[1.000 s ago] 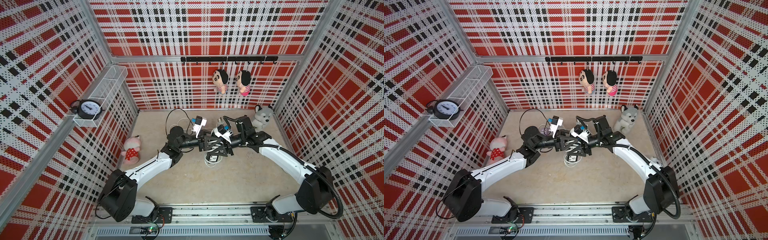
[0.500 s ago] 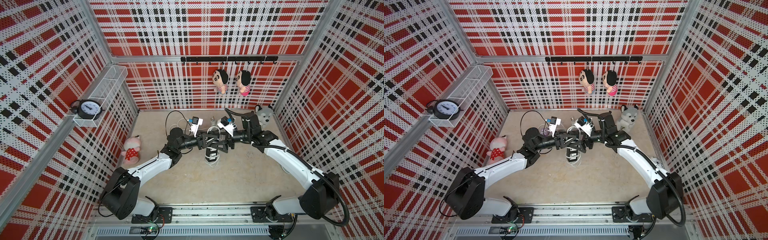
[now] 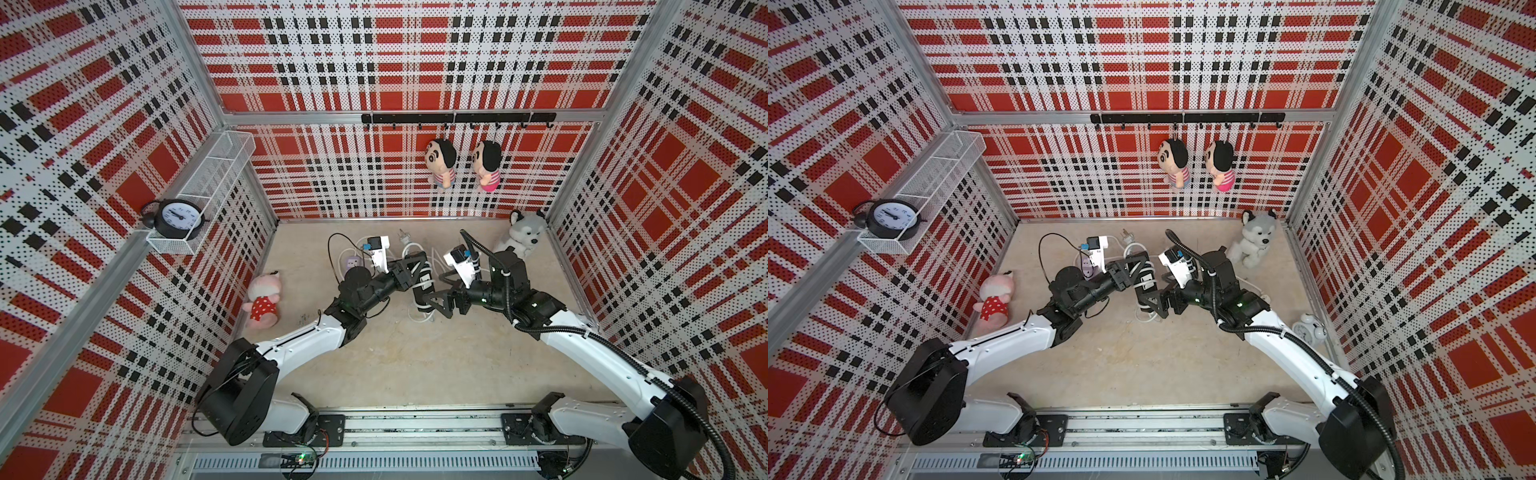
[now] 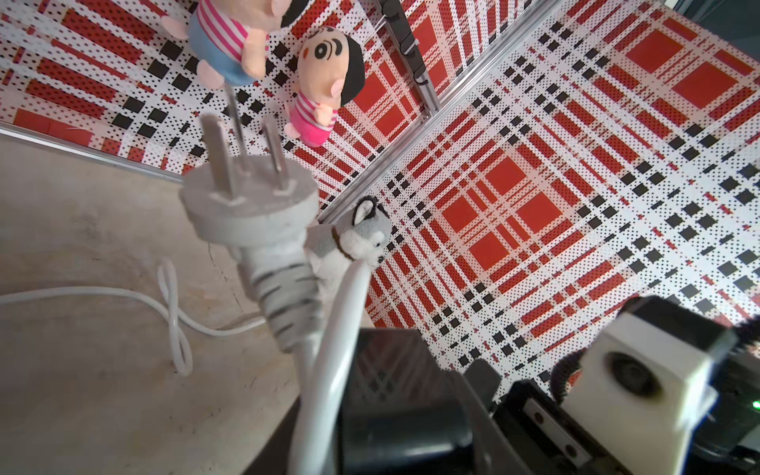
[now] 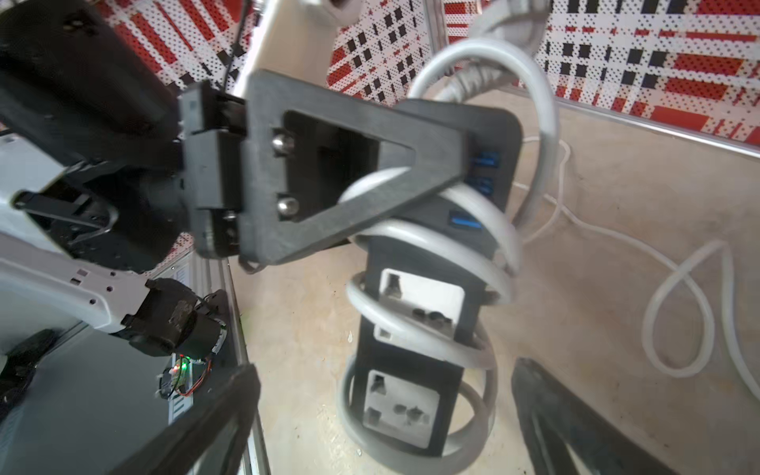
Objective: Unwrap the cord wrapped around the power strip
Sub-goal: Adjust the power strip, then unwrap the power cord from the power strip.
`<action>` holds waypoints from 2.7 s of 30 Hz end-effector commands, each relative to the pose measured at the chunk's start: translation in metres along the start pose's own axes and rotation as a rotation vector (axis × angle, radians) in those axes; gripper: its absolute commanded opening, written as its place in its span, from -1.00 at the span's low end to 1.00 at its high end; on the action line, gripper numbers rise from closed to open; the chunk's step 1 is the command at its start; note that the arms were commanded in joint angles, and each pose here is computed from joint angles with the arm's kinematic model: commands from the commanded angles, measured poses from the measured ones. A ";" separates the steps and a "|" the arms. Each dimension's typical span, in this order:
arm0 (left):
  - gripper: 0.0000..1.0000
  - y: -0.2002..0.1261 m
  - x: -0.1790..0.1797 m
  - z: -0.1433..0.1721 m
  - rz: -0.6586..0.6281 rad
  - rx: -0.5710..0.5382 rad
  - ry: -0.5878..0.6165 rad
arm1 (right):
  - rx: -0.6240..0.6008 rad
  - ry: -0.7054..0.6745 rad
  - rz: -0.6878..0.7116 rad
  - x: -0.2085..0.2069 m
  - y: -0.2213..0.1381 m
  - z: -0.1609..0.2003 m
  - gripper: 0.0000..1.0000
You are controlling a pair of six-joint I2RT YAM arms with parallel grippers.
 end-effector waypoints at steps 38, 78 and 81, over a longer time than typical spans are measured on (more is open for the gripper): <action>0.15 -0.058 -0.024 -0.103 -0.202 0.128 0.494 | 0.020 -0.131 -0.261 0.001 0.006 -0.001 -0.70; -1.00 -0.045 -0.009 -0.013 0.301 0.447 0.206 | -0.004 -0.239 -0.366 -0.007 -0.016 -0.022 -0.76; -1.00 -0.051 -0.028 -0.011 0.465 0.381 0.134 | -0.009 -0.230 -0.350 -0.011 -0.013 -0.023 -0.77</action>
Point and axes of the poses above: each gripper's point midway between its finger pads, its own y axis out along the fingers, its own x axis along the line the jaws close on, z = x × y, the point moved 5 cm from there along -y, back along the fingers, and after that the axes turned 11 degrees about y, right-handed, at the moved point
